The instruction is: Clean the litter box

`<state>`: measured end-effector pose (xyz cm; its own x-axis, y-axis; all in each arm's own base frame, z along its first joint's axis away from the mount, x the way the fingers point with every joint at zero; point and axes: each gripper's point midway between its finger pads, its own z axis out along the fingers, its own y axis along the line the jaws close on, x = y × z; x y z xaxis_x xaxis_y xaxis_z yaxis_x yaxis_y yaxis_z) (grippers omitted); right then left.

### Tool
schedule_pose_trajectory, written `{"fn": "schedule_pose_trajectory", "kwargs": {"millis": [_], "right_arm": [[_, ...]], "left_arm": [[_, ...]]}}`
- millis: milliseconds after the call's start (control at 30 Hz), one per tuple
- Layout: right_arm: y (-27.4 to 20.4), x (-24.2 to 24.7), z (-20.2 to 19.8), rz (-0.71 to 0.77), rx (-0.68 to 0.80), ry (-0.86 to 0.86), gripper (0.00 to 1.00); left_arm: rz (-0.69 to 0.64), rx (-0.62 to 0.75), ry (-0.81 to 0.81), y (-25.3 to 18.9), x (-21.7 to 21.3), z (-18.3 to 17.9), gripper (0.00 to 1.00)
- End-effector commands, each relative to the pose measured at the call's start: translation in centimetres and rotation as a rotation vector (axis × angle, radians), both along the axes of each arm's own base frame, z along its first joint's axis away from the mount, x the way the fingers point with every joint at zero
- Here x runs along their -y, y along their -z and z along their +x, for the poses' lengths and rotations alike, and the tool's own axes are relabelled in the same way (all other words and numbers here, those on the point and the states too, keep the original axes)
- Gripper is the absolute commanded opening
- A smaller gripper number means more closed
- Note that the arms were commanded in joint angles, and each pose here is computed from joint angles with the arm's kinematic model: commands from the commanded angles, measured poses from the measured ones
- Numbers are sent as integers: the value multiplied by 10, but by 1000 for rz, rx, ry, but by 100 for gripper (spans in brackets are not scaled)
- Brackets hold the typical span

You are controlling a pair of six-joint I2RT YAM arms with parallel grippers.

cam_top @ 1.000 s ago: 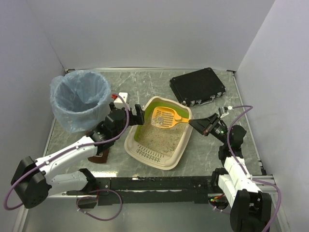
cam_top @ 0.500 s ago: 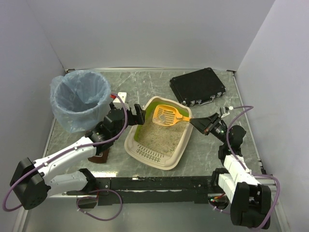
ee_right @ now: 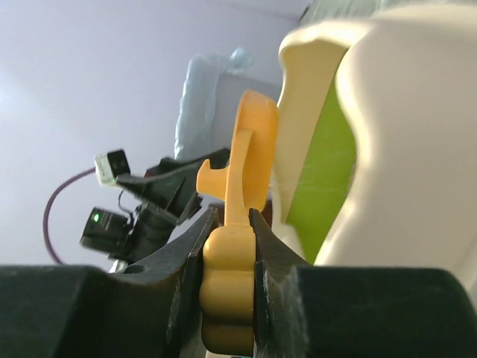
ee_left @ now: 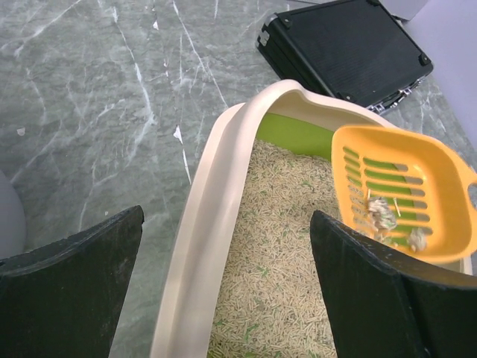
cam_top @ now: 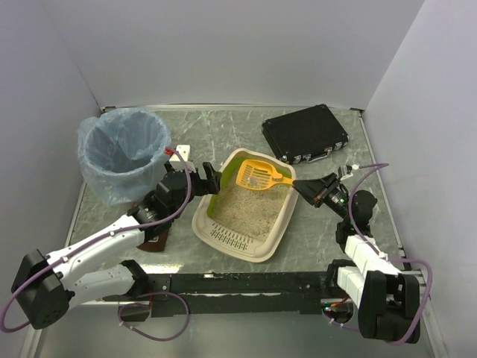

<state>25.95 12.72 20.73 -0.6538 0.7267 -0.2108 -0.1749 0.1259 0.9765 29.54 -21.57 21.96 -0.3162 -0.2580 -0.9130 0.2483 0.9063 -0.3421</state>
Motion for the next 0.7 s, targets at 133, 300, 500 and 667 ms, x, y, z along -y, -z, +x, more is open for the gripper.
{"fn": "schedule_pose_trajectory", "kwargs": {"millis": [133, 300, 500, 667], "right_arm": [[-22, -3, -9, -65, 97, -15, 0], [-27, -2, -3, -123, 72, -2, 0], [-66, -23, 4, -106, 111, -40, 0], [-91, -46, 19, -43, 61, -52, 0]], "left_arm": [[-54, 41, 34, -16, 4, -4, 97], [-55, 23, 78, -5, 5, -14, 97], [-51, 47, 226, -1, 10, -42, 97], [-67, 39, 265, 14, 3, -61, 97]]}}
